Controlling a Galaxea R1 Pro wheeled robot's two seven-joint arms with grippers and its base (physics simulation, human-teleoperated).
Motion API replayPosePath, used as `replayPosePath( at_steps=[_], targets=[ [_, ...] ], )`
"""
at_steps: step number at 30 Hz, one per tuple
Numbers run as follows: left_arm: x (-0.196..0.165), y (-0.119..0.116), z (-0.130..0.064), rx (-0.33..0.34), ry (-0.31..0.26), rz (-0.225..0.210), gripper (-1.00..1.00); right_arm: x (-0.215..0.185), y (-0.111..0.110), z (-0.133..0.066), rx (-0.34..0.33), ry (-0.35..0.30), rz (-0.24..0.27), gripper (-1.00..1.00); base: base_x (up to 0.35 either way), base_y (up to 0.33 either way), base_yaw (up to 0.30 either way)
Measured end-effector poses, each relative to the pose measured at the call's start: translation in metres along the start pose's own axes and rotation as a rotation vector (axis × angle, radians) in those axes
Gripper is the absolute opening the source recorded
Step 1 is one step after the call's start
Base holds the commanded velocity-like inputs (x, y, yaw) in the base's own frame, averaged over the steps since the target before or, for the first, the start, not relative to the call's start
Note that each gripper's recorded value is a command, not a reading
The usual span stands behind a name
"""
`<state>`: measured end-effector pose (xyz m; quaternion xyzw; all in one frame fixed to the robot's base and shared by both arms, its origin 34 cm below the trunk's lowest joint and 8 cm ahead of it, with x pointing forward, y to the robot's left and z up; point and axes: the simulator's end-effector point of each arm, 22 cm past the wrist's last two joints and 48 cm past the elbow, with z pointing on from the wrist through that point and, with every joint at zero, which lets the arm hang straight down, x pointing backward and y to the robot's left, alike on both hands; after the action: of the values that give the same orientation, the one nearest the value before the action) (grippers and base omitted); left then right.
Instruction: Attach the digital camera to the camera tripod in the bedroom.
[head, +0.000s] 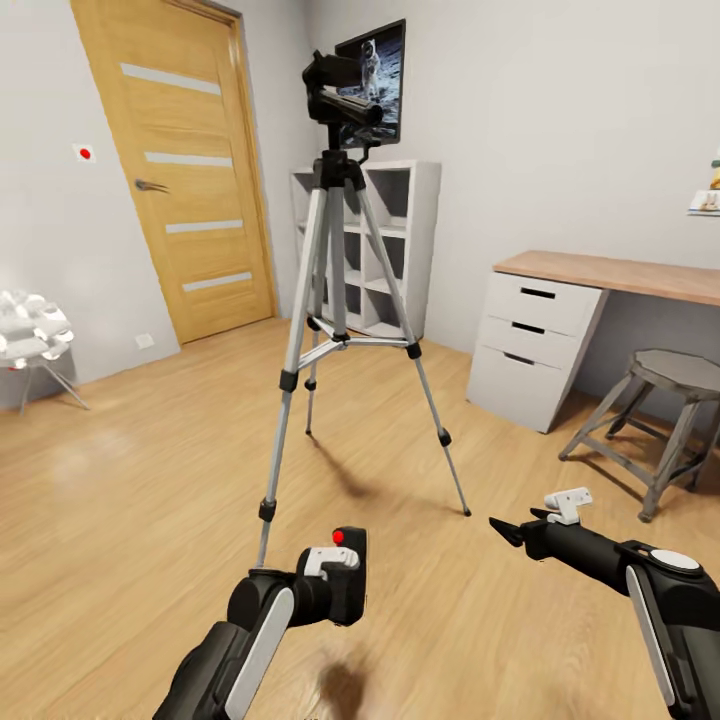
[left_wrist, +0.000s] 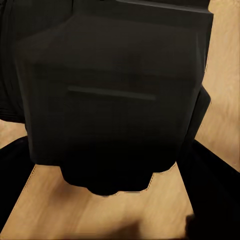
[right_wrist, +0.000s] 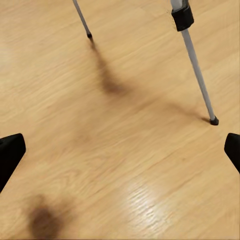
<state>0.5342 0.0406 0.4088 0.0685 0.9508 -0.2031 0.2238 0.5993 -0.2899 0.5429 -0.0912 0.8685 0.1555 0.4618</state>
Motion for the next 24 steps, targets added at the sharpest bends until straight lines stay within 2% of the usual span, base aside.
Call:
replayPosePath(
  at_steps=[4,10,15,18,24],
  targets=[
    [0.002,0.002,-0.012,0.001,-0.043,-0.003,-1.0,0.0,0.001,0.0,-0.003,0.0,-0.002,1.0,0.0,0.0,0.281],
    [0.012,0.019,-0.018,-0.026,-0.049,-0.02,-1.0,0.005,0.015,0.004,-0.037,0.013,-0.017,1.0,0.0,0.0,0.281],
    [0.013,0.038,-0.022,-0.05,-0.059,-0.065,-1.0,0.009,0.031,0.01,-0.076,0.03,-0.037,1.0,0.0,0.0,0.281],
    [0.014,0.059,-0.026,-0.079,-0.07,-0.116,-1.0,0.012,0.043,0.013,-0.102,0.044,-0.049,1.0,0.0,0.0,0.281],
    [0.014,0.066,-0.028,-0.079,-0.08,-0.163,-1.0,0.017,0.058,0.018,-0.133,0.06,-0.069,1.0,0.0,0.0,0.281]
  ],
)
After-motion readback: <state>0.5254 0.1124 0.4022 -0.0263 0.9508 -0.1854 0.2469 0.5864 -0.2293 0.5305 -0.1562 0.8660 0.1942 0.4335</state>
